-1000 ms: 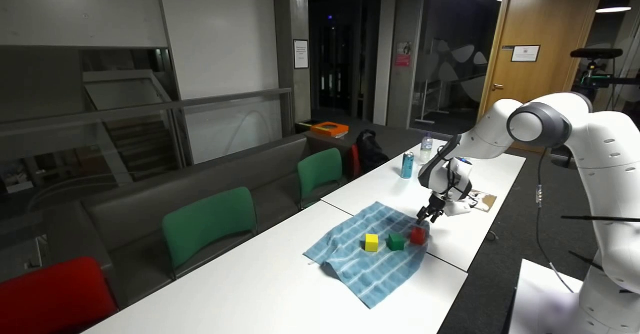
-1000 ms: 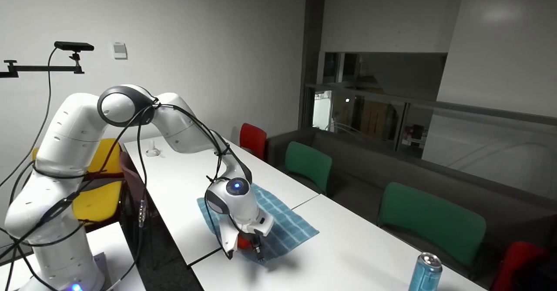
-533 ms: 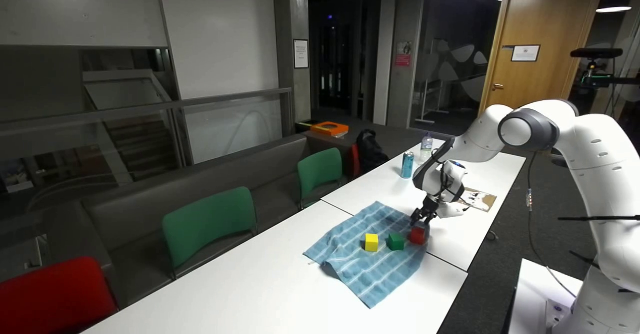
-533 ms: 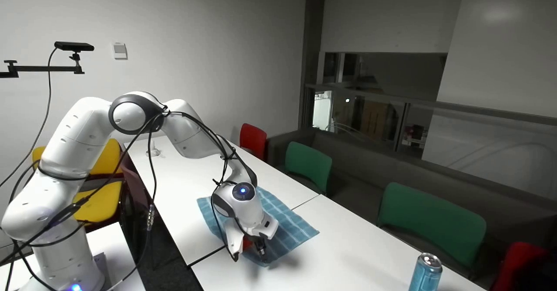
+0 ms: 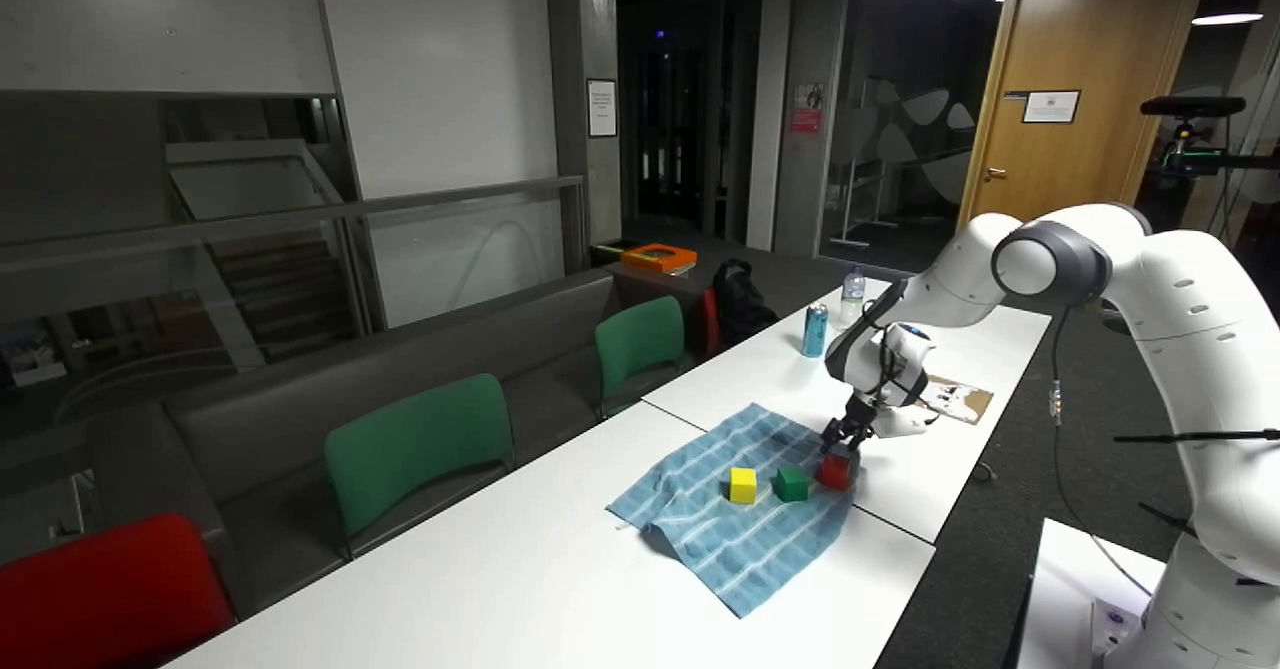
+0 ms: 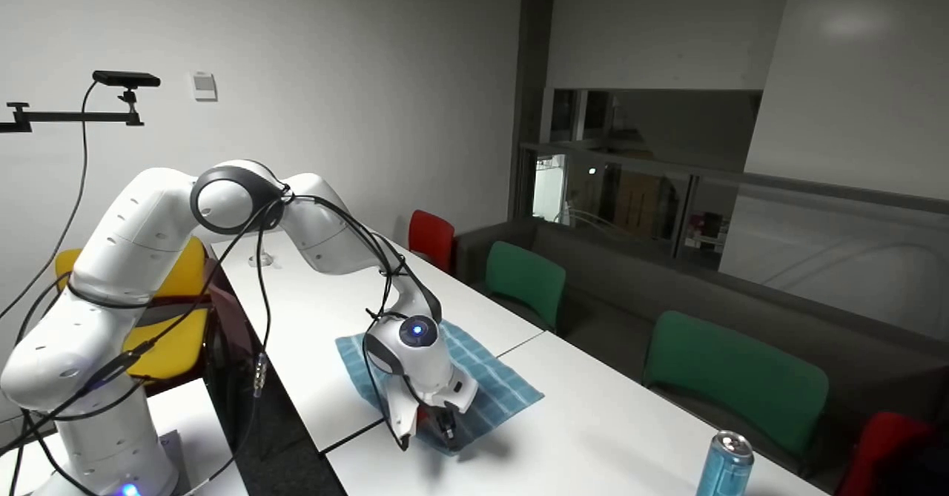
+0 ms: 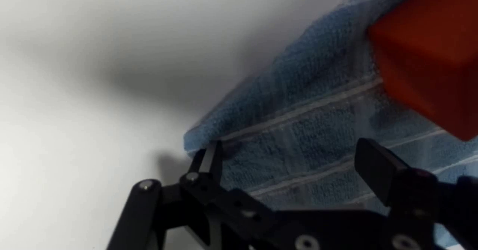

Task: Pick up the blue cloth to remove the blocks from it and move it slightly to the right

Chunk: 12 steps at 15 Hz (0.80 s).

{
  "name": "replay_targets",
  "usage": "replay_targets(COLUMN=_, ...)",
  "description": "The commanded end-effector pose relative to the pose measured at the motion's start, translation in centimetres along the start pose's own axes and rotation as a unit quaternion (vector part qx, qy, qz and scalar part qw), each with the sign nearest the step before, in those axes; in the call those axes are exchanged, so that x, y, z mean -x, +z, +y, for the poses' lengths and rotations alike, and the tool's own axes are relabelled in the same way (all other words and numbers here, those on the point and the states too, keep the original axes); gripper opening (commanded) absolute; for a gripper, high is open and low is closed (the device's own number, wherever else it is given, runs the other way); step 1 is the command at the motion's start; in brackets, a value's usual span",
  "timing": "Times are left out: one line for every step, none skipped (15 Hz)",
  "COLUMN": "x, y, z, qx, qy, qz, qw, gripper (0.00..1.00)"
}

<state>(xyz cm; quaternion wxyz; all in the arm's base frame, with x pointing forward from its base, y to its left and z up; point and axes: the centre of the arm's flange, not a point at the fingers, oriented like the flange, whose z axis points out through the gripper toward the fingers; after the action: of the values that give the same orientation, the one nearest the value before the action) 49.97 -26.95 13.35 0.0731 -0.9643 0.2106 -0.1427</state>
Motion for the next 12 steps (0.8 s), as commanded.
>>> replay_targets(x=-0.1, y=0.0, z=0.8, qx=-0.011, qy=-0.012, qz=0.005, qw=0.9999, gripper=0.66)
replay_targets(x=-0.1, y=-0.1, z=0.9, qx=-0.011, qy=-0.012, qz=0.005, qw=0.9999, gripper=0.58)
replay_targets(x=-0.1, y=-0.1, z=0.9, qx=-0.011, qy=-0.012, qz=0.005, qw=0.9999, gripper=0.49)
replay_targets(x=-0.1, y=-0.2, z=0.9, qx=-0.011, qy=-0.012, qz=0.006, qw=0.9999, gripper=0.42)
replay_targets(x=-0.2, y=-0.2, z=0.9, qx=-0.010, qy=-0.012, qz=0.006, qw=0.9999, gripper=0.35)
replay_targets(x=-0.2, y=-0.3, z=0.8, qx=-0.010, qy=-0.013, qz=0.005, qw=0.9998, gripper=0.26)
replay_targets(x=-0.3, y=-0.4, z=0.8, qx=-0.010, qy=-0.014, qz=0.004, qw=0.9998, gripper=0.19)
replay_targets(x=-0.4, y=-0.6, z=0.7, qx=-0.010, qy=-0.013, qz=0.002, qw=0.9999, gripper=0.11)
replay_targets(x=-0.5, y=-0.9, z=0.5, qx=-0.011, qy=-0.013, qz=0.002, qw=0.9999, gripper=0.05)
replay_targets(x=-0.6, y=-1.7, z=0.2, qx=-0.013, qy=-0.008, qz=0.004, qw=0.9999, gripper=0.00)
replay_targets(x=-0.7, y=-2.4, z=-0.1, qx=-0.016, qy=-0.003, qz=0.006, qw=0.9999, gripper=0.00)
replay_targets(x=-0.7, y=-3.4, z=-0.5, qx=-0.016, qy=0.003, qz=0.009, qw=0.9998, gripper=0.00)
